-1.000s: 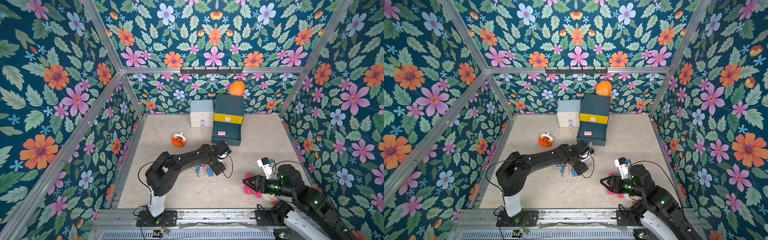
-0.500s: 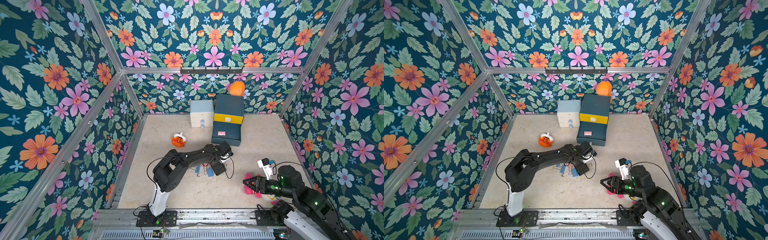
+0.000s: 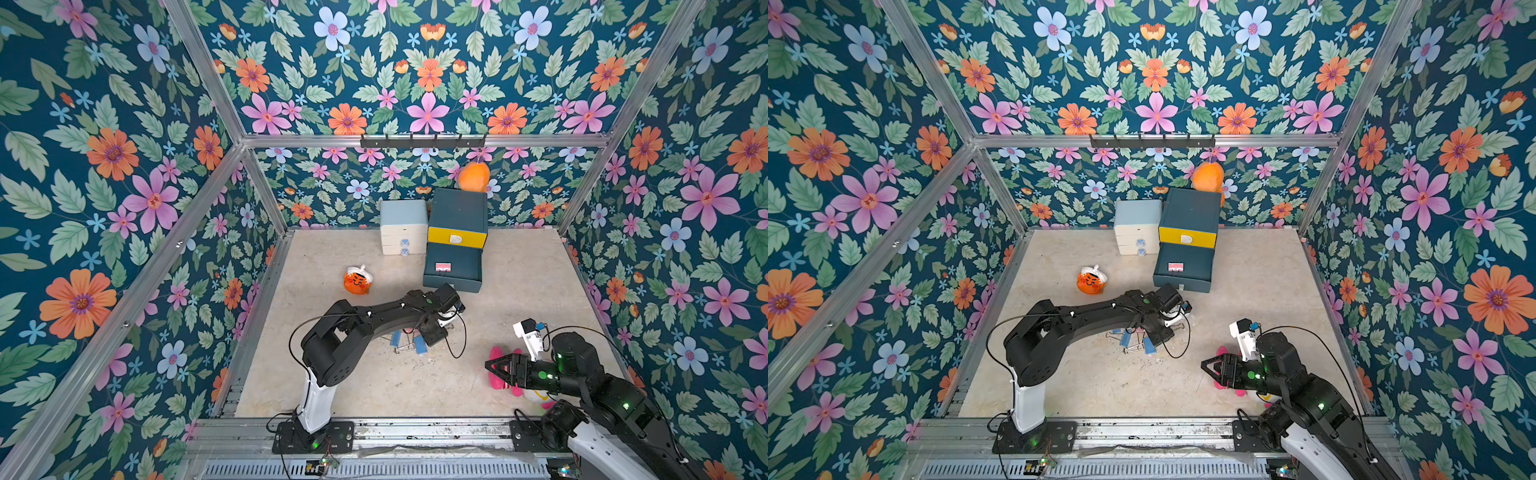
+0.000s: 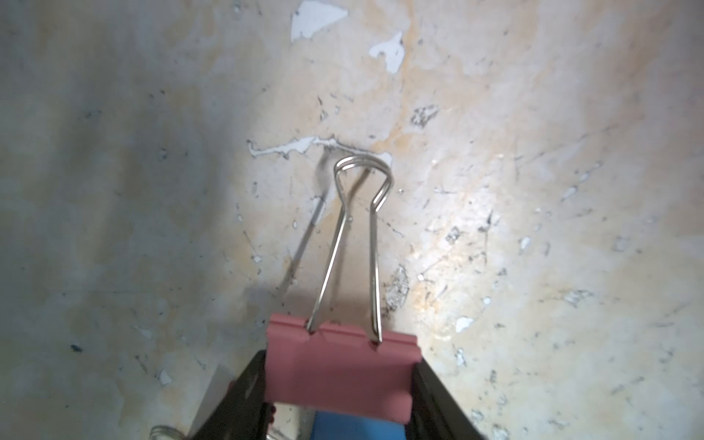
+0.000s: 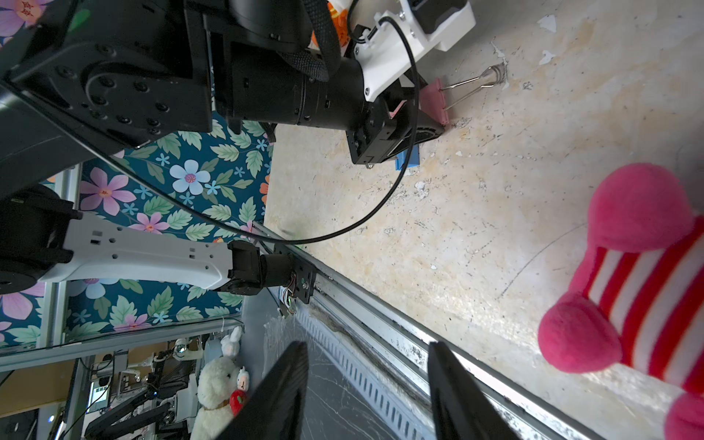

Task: Put the binder clips in the drawer according to color
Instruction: Pick up the binder clip at the center of the board, then place the binder clip in the drawer.

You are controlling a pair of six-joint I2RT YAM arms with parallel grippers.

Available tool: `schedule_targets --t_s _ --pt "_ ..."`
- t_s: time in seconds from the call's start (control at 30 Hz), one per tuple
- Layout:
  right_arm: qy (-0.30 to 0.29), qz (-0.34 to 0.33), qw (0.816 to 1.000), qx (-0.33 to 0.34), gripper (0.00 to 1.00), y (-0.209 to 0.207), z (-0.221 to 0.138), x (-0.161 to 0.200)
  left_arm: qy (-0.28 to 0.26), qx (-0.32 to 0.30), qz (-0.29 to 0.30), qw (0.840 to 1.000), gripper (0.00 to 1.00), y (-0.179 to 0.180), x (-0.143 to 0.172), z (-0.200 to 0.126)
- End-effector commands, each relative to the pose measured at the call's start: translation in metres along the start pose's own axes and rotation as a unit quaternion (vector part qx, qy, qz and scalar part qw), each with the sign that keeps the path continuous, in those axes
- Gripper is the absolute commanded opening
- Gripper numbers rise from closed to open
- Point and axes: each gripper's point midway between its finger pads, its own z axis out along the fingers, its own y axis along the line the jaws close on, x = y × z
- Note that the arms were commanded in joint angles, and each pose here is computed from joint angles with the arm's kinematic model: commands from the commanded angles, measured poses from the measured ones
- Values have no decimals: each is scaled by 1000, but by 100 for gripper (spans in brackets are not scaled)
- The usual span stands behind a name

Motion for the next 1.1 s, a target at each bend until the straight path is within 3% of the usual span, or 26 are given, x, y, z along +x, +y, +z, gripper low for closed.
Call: schedule_targets --t_s 0.0,0.27,0.53,0.77,1.07 --pt "-38 -14 999 3 50 2 -2 -15 -37 13 -19 999 51 -3 -13 -15" --pt "-132 -58 989 30 47 9 -16 -55 -154 16 -72 985 45 0 -58 -81" --pt "-239 -83 965 63 47 22 -48 -97 -246 -44 -151 956 42 45 -126 -134" --pt "-244 -82 964 62 47 28 -48 -104 -222 -87 -201 950 42 101 -151 -122" --pt "-241 -71 966 61 47 23 -45 -100 -183 -101 -214 954 49 131 -153 -93"
